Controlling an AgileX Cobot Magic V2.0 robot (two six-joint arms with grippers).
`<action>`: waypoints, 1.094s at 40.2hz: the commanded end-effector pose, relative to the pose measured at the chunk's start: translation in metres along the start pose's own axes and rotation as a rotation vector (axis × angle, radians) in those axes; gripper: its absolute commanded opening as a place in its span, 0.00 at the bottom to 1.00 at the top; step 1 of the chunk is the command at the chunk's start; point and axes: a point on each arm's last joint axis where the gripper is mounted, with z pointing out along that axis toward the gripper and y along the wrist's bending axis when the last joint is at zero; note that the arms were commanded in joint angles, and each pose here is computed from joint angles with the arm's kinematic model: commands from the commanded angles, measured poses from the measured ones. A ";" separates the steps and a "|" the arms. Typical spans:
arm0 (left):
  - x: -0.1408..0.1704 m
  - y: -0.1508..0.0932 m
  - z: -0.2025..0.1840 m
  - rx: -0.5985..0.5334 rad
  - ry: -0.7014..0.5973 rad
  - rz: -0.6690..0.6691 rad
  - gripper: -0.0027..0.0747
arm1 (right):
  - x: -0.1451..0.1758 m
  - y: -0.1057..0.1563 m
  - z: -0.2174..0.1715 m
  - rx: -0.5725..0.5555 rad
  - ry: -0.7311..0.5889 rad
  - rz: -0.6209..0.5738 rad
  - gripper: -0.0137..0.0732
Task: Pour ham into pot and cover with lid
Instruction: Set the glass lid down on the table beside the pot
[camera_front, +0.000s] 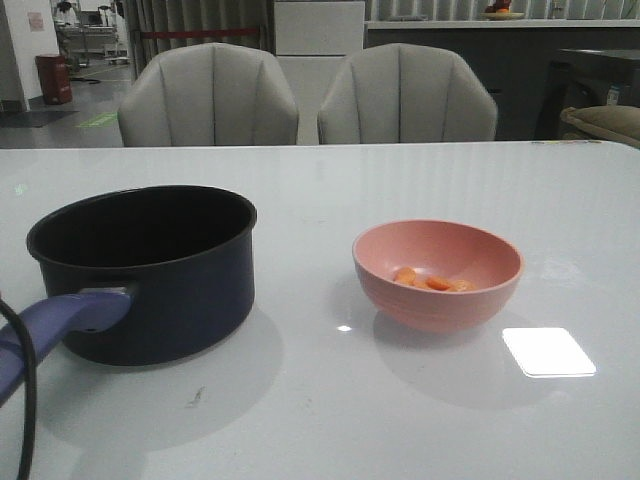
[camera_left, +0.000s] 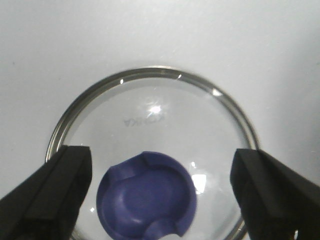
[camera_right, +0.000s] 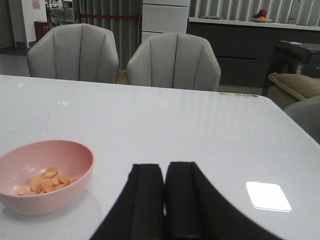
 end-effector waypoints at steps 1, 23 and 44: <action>-0.011 -0.011 -0.049 0.023 -0.173 0.034 0.79 | -0.011 0.000 -0.002 -0.005 -0.112 0.000 0.34; 0.083 -0.026 -0.181 0.190 -0.763 0.070 0.79 | -0.011 0.000 -0.002 -0.005 -0.112 0.000 0.34; 0.197 -0.015 -0.177 0.344 -1.128 0.080 0.79 | -0.011 0.000 -0.002 -0.005 -0.111 0.000 0.34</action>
